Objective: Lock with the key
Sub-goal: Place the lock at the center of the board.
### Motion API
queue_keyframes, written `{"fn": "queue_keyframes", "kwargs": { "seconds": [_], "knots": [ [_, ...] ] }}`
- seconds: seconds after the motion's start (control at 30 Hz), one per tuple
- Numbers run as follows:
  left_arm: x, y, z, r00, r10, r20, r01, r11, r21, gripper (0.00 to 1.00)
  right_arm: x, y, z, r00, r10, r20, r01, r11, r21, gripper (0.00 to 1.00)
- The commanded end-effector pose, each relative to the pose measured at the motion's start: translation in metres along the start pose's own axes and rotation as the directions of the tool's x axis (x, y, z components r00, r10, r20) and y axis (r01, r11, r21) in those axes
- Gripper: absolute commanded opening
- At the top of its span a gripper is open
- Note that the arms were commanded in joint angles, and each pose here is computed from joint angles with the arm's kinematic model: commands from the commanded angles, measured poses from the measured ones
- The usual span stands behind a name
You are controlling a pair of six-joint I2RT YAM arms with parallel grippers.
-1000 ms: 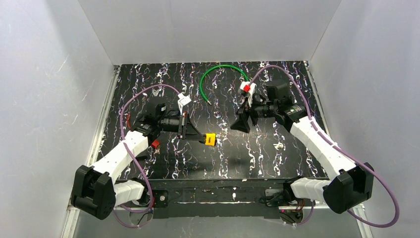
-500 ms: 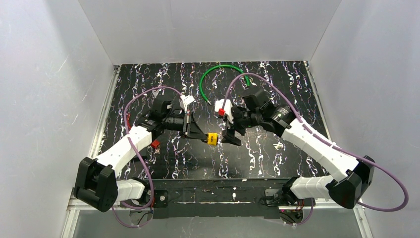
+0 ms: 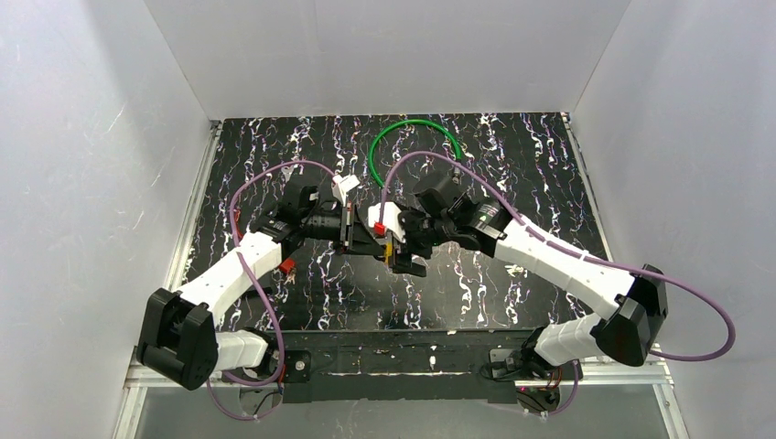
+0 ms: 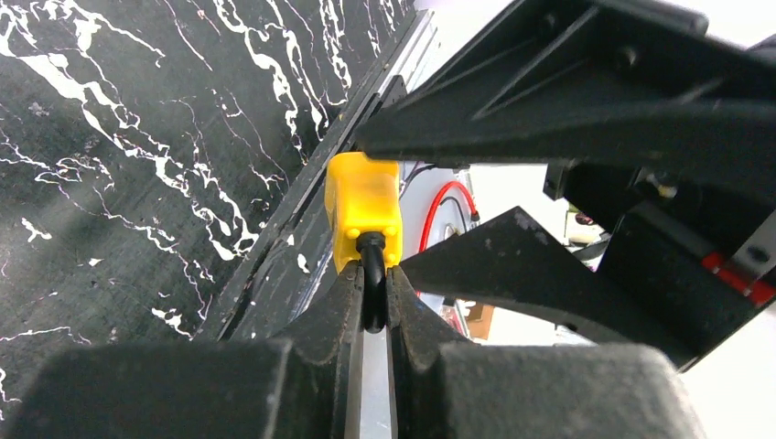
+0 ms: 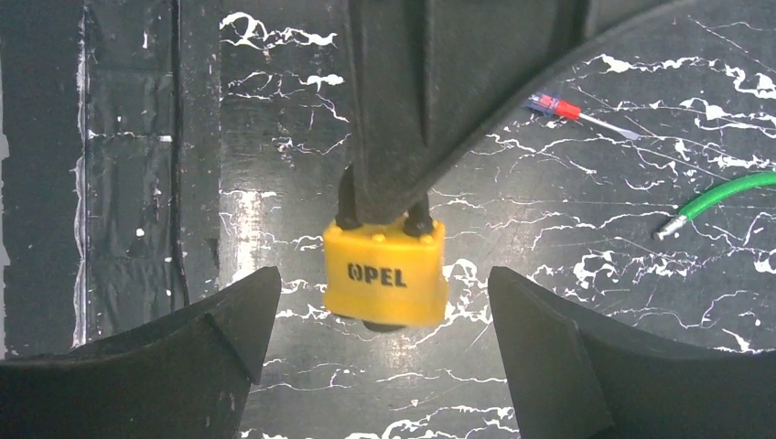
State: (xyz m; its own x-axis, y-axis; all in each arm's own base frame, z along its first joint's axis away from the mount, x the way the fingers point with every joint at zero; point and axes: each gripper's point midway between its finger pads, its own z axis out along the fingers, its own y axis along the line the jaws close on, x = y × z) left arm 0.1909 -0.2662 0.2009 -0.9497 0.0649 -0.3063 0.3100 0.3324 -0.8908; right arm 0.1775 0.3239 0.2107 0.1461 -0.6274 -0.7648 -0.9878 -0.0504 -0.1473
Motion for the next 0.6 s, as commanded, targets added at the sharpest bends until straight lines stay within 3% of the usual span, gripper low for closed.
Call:
{"fn": "queue_keyframes", "kwargs": {
  "seconds": [0.0, 0.17, 0.57],
  "knots": [
    [-0.007, -0.019, -0.001, 0.999, 0.033, -0.002, -0.033, 0.997, 0.074, 0.0, -0.025, -0.014, 0.005, 0.995, -0.093, 0.039, 0.091, 0.995, 0.046, 0.91],
    [-0.005, -0.019, 0.0, 1.0, 0.021, -0.011, -0.02, 0.996, 0.085, 0.0, -0.017, -0.012, 0.013, 0.993, -0.122, 0.006, 0.121, 0.992, 0.043, 0.84],
    [-0.007, -0.02, 0.0, 0.998, 0.056, 0.004, -0.056, 0.994, 0.095, 0.0, 0.011, -0.027, 0.003, 0.997, -0.069, -0.044, 0.074, 0.989, 0.127, 0.53]
  ]
}}
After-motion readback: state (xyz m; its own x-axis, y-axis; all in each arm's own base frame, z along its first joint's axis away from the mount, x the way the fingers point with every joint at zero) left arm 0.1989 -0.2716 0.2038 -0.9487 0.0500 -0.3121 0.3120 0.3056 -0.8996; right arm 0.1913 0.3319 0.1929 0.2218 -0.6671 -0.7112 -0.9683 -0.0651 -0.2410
